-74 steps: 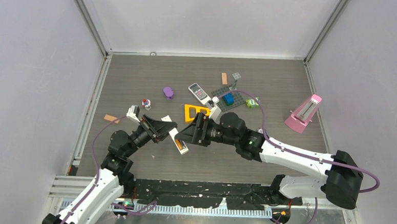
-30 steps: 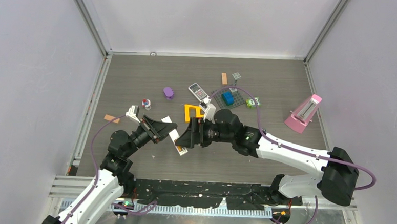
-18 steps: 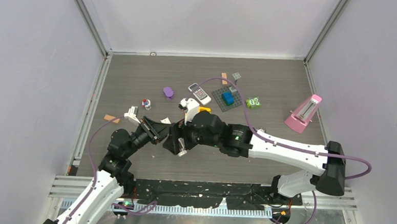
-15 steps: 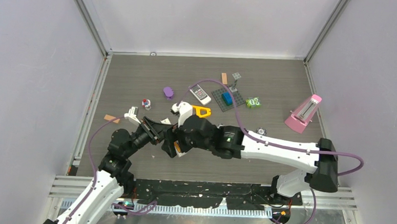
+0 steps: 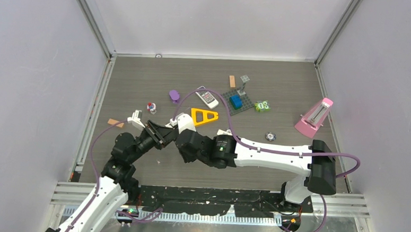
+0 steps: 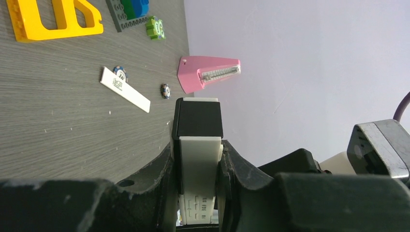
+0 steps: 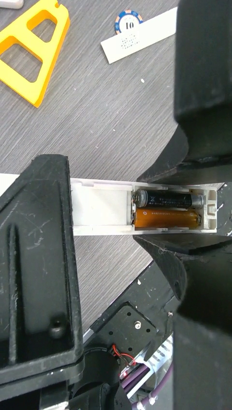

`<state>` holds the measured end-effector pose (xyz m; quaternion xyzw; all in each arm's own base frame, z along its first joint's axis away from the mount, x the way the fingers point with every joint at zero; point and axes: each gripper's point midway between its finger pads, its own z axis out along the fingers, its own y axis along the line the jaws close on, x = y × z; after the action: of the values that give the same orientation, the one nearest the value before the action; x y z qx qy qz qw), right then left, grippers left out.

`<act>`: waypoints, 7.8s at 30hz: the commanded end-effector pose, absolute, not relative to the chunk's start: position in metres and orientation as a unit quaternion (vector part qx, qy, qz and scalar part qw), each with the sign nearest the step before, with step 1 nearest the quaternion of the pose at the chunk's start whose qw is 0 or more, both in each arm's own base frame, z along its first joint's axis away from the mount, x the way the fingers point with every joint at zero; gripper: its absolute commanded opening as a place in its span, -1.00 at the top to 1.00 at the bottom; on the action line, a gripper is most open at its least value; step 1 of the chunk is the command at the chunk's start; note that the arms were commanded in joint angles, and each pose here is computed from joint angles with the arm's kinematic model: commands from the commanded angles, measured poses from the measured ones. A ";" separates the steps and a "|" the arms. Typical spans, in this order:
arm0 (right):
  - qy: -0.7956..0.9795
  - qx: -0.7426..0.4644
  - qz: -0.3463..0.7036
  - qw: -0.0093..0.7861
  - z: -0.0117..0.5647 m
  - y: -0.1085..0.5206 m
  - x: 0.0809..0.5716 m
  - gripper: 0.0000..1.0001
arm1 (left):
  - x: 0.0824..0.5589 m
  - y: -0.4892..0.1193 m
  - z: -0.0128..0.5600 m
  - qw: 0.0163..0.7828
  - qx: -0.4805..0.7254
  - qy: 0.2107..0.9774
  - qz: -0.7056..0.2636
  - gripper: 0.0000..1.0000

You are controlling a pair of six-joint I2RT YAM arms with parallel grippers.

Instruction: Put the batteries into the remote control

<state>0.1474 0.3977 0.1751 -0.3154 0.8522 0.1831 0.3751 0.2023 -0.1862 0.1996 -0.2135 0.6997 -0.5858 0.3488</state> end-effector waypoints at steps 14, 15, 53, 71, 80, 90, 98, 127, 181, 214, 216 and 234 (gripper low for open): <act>0.825 -0.392 0.153 0.377 0.130 0.375 0.170 0.65 | 0.203 -0.109 0.170 0.422 -0.238 0.814 -0.322 -0.99; 0.821 -0.404 0.161 0.369 0.126 0.377 0.168 0.65 | 0.201 -0.100 0.172 0.430 -0.242 0.816 -0.301 -0.99; 0.774 -0.575 0.102 0.245 0.068 0.337 0.182 -0.50 | 0.203 -0.075 0.197 0.475 -0.209 0.824 -0.228 -0.99; 0.855 -0.458 0.006 0.244 0.071 0.230 0.267 -0.47 | 0.201 -0.115 0.198 0.465 -0.121 0.818 -0.315 -0.99; 0.869 -0.458 0.026 0.185 0.043 0.209 0.287 -0.39 | 0.201 -0.143 0.190 0.412 -0.079 0.831 -0.365 -0.99; 0.867 -0.471 0.066 0.148 0.021 0.215 0.284 -0.27 | 0.202 -0.146 0.188 0.410 -0.078 0.828 -0.375 -0.99; 0.875 -0.459 0.070 0.135 0.013 0.213 0.284 0.28 | 0.201 -0.149 0.187 0.405 -0.078 0.827 -0.382 -0.99; 0.871 -0.430 0.113 0.210 0.060 0.240 0.287 0.05 | 0.220 -0.193 0.157 0.335 -0.066 0.817 -0.465 -0.92; 0.867 -0.454 0.080 0.189 0.029 0.273 0.320 0.49 | 0.218 -0.175 0.144 0.353 -0.075 0.836 -0.414 -0.91; 0.795 -0.342 0.354 0.355 0.214 0.368 0.249 0.36 | 0.206 -0.233 0.170 0.387 0.040 0.766 -0.512 -0.65; 0.798 -0.313 0.366 0.362 0.224 0.371 0.250 0.36 | 0.206 -0.237 0.170 0.389 0.035 0.764 -0.514 -0.65; 0.806 -0.221 0.360 0.416 0.247 0.389 0.244 0.30 | 0.224 -0.248 0.181 0.398 -0.051 0.755 -0.518 -0.21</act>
<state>0.2407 0.3853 0.2153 -0.2433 0.8258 0.3551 0.3643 0.2106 -0.2445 0.1526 -0.0357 0.7847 -0.4987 0.3663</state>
